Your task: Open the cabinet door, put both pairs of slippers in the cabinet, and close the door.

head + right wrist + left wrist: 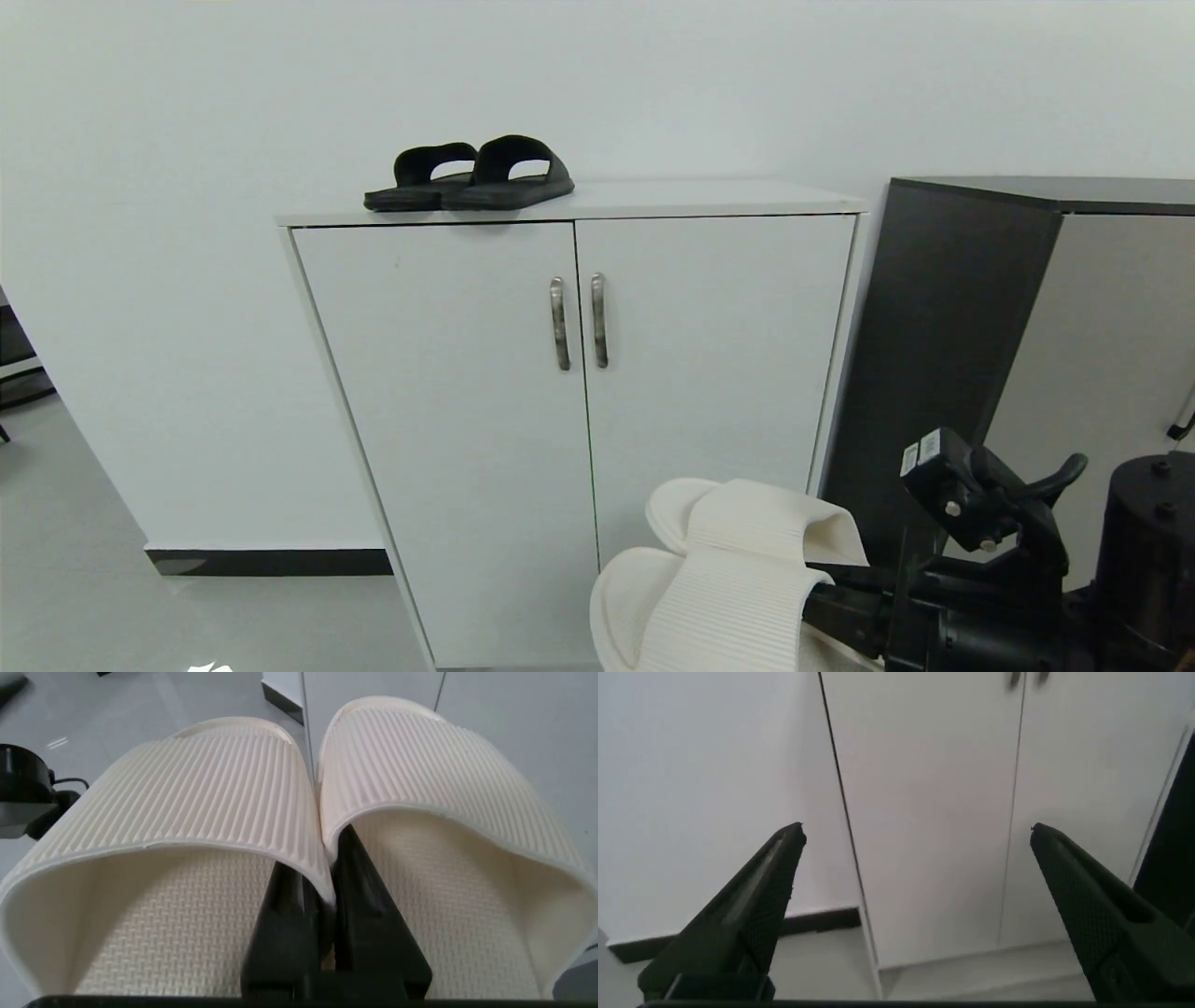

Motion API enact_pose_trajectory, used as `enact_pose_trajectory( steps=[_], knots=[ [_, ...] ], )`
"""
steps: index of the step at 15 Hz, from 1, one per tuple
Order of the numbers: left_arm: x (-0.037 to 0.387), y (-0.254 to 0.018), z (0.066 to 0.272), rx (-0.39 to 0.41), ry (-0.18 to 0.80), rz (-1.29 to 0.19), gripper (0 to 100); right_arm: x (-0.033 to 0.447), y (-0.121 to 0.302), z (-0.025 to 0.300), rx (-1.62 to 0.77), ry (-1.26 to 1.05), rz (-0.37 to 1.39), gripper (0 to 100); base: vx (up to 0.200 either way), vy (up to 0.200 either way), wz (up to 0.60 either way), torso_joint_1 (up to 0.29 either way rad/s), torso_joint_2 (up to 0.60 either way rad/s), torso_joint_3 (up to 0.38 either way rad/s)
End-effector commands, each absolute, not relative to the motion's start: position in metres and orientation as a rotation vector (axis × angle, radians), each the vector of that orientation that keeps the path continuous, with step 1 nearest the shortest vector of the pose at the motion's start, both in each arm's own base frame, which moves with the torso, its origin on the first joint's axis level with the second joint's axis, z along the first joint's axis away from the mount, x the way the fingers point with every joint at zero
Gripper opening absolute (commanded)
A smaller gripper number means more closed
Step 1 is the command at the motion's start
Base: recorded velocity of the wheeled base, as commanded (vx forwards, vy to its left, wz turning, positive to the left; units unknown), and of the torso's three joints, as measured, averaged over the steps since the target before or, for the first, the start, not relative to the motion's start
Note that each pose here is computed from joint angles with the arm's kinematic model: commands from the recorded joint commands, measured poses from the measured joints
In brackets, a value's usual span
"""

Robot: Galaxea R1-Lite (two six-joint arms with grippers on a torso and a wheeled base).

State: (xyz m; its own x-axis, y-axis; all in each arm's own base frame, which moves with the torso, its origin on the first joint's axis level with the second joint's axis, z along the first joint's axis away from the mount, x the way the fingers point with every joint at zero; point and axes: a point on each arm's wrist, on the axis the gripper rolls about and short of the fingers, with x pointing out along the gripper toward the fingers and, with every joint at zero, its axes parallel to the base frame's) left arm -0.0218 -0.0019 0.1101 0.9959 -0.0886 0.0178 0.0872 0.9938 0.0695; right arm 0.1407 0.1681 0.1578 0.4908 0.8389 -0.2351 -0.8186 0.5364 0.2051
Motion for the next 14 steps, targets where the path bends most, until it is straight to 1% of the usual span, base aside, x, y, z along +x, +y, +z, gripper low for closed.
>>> enact_pose_trajectory(
  steps=[1,2,3,4,5,7,8,11,12,13,14],
  knots=[
    [-0.007,-0.003,0.171,-0.016,-0.014,-0.135,100,0.141,0.169,0.157,0.068,0.327,1.008,0,0.0,0.0,0.0,0.0,0.0,0.0],
    [0.006,-0.005,0.189,-0.026,0.023,-0.216,100,0.141,0.169,0.157,0.068,0.328,1.007,0,0.0,0.0,0.0,0.0,0.0,0.0],
    [0.02,-0.006,0.195,-0.037,0.064,-0.272,100,0.141,0.169,0.157,0.068,0.328,1.006,0,0.0,0.0,0.0,0.0,0.0,0.0],
    [0.034,-0.007,0.198,-0.044,0.092,-0.328,100,0.141,0.168,0.157,0.068,0.327,1.006,0,0.0,0.0,0.0,0.0,0.0,0.0],
    [0.049,-0.009,0.202,-0.048,0.1,-0.38,100,0.141,0.168,0.157,0.068,0.326,1.005,0,0.0,0.0,0.0,0.0,0.0,0.0],
    [0.073,-0.01,0.21,-0.047,0.085,-0.43,100,0.141,0.168,0.157,0.068,0.326,1.003,0,0.0,0.0,0.0,0.0,0.0,0.0],
    [0.084,-0.012,0.214,-0.048,0.095,-0.471,100,0.141,0.168,0.157,0.068,0.326,1.003,0,0.0,0.0,0.0,0.0,0.0,0.0],
    [0.109,-0.027,0.222,-0.066,0.15,-0.603,100,0.141,0.169,0.157,0.067,0.329,1.003,0,0.0,0.0,0.0,0.0,0.0,0.0],
    [0.118,-0.039,0.225,-0.083,0.179,-0.679,100,0.142,0.169,0.157,0.069,0.328,1.003,0,0.0,0.0,0.0,0.0,0.0,0.0],
    [0.121,-0.042,0.227,-0.093,0.188,-0.699,100,0.142,0.17,0.157,0.069,0.328,1.003,0,0.0,0.0,0.0,0.0,0.0,0.0],
    [0.131,-0.051,0.232,-0.121,0.204,-0.742,100,0.142,0.17,0.157,0.068,0.33,1.002,0,0.0,0.0,0.0,0.0,0.0,0.0]
  ],
)
